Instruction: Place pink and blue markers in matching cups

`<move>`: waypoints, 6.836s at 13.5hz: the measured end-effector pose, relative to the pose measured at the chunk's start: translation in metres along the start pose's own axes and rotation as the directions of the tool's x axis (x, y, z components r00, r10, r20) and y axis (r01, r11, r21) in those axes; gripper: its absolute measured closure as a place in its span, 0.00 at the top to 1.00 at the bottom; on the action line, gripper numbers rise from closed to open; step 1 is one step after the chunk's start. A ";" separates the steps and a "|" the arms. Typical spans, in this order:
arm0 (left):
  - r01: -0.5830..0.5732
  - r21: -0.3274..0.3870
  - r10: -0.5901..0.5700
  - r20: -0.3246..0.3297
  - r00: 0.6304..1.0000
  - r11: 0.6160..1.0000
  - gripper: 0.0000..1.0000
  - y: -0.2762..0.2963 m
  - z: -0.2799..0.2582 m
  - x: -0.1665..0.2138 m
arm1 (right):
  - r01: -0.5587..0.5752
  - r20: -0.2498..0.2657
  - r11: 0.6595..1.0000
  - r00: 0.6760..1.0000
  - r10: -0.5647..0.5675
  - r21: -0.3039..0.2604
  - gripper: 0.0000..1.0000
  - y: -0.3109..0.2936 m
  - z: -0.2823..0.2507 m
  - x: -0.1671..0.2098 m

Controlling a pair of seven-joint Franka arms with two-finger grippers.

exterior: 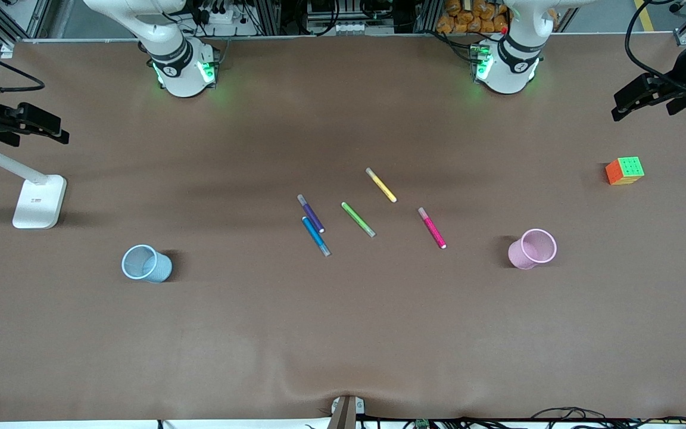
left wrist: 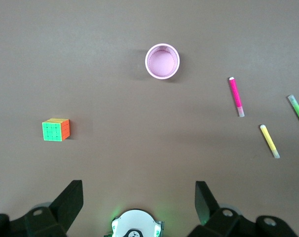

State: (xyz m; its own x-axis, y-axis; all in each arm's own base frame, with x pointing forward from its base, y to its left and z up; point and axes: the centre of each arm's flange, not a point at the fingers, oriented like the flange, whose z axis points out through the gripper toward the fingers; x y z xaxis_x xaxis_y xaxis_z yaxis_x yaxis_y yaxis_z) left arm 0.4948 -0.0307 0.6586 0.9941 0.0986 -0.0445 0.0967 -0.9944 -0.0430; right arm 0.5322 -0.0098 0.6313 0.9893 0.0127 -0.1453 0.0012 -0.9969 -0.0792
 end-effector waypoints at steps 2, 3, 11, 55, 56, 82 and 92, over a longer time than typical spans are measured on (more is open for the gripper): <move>0.000 0.000 0.000 0.000 1.000 1.000 1.00 0.000 0.000 0.000 | 0.000 0.001 1.000 1.000 0.000 0.000 1.00 0.000 0.000 0.000; 0.001 0.000 -0.001 0.000 1.000 1.000 1.00 0.000 0.000 0.000 | 0.000 0.001 1.000 1.000 0.000 0.000 1.00 0.000 0.000 0.000; 0.002 0.037 -0.002 0.000 1.000 0.999 1.00 -0.003 0.004 0.011 | -0.001 0.004 1.000 1.000 0.001 0.000 1.00 0.001 0.000 -0.001; 0.212 0.038 -0.212 -0.016 0.977 0.976 1.00 0.177 0.127 0.010 | -0.090 0.005 0.996 0.996 0.090 0.013 1.00 0.050 -0.008 -0.004; 0.226 0.039 -0.226 -0.015 0.974 0.973 1.00 0.182 0.134 0.008 | -0.098 0.007 0.995 0.995 0.098 0.015 1.00 0.055 -0.008 -0.004; 0.461 0.223 -0.394 -0.288 0.873 0.859 0.94 0.357 0.397 -0.045 | 0.551 -0.149 0.830 0.817 -0.557 -0.085 1.00 -0.277 0.157 0.097; 0.485 0.187 -0.394 -0.375 0.839 0.854 0.70 0.366 0.462 -0.070 | 0.614 -0.131 0.789 0.781 -0.611 -0.017 1.00 -0.380 0.296 0.103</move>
State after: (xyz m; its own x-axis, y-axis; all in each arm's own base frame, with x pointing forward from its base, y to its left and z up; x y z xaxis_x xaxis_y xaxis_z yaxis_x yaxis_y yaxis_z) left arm 0.4384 -0.3841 0.1848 0.8143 0.4604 0.3534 0.5556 -0.7945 -0.2451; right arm 0.5907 0.3934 0.3539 0.7907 0.6088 0.0644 0.6113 -0.7799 -0.1345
